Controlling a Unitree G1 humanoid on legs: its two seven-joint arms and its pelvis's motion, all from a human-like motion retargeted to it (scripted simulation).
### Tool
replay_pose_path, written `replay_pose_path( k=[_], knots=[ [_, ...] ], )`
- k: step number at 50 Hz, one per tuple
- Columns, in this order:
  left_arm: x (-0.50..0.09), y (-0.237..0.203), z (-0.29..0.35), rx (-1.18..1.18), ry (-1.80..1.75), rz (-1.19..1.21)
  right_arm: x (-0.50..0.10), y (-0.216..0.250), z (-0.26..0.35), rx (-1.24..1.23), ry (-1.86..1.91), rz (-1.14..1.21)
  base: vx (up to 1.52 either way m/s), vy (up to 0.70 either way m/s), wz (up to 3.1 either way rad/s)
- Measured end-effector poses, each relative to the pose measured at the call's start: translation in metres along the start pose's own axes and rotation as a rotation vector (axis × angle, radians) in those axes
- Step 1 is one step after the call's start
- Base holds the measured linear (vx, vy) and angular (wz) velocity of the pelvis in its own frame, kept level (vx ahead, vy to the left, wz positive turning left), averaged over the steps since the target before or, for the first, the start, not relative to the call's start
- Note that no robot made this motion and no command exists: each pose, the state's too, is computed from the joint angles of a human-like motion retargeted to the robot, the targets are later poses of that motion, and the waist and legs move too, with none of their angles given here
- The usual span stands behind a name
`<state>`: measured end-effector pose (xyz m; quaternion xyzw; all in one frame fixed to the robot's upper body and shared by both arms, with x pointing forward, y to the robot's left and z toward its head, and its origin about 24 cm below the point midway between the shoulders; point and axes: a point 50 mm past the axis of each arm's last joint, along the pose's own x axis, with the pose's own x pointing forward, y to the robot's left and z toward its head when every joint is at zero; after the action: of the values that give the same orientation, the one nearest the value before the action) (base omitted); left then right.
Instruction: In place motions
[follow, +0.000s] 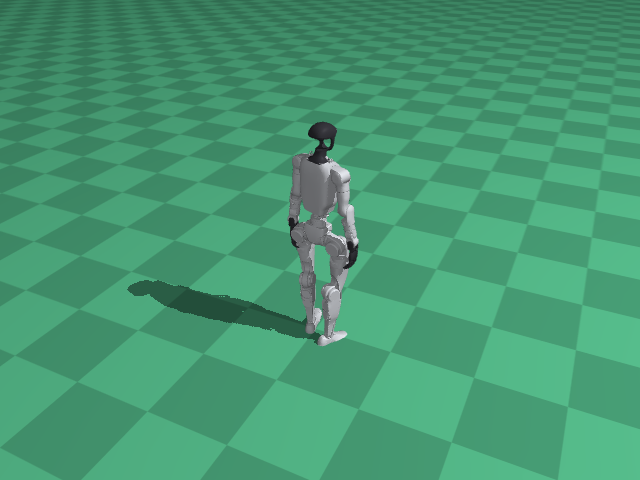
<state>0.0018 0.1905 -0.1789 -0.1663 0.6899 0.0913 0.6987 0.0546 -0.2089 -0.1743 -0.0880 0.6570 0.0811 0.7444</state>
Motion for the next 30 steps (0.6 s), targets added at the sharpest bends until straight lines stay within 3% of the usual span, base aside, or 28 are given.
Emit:
replay_pose_path(
  k=[10,30],
  knots=[
    [0.0,-0.019,0.047,0.031,-0.151,-0.048,-0.002,0.013,-0.036,-0.092,0.164,0.045,0.0,-0.01,0.08],
    [-0.003,0.003,-0.041,-0.044,0.142,0.015,-0.003,0.006,-0.04,-0.086,0.171,0.022,0.0,0.0,0.01]
  ],
)
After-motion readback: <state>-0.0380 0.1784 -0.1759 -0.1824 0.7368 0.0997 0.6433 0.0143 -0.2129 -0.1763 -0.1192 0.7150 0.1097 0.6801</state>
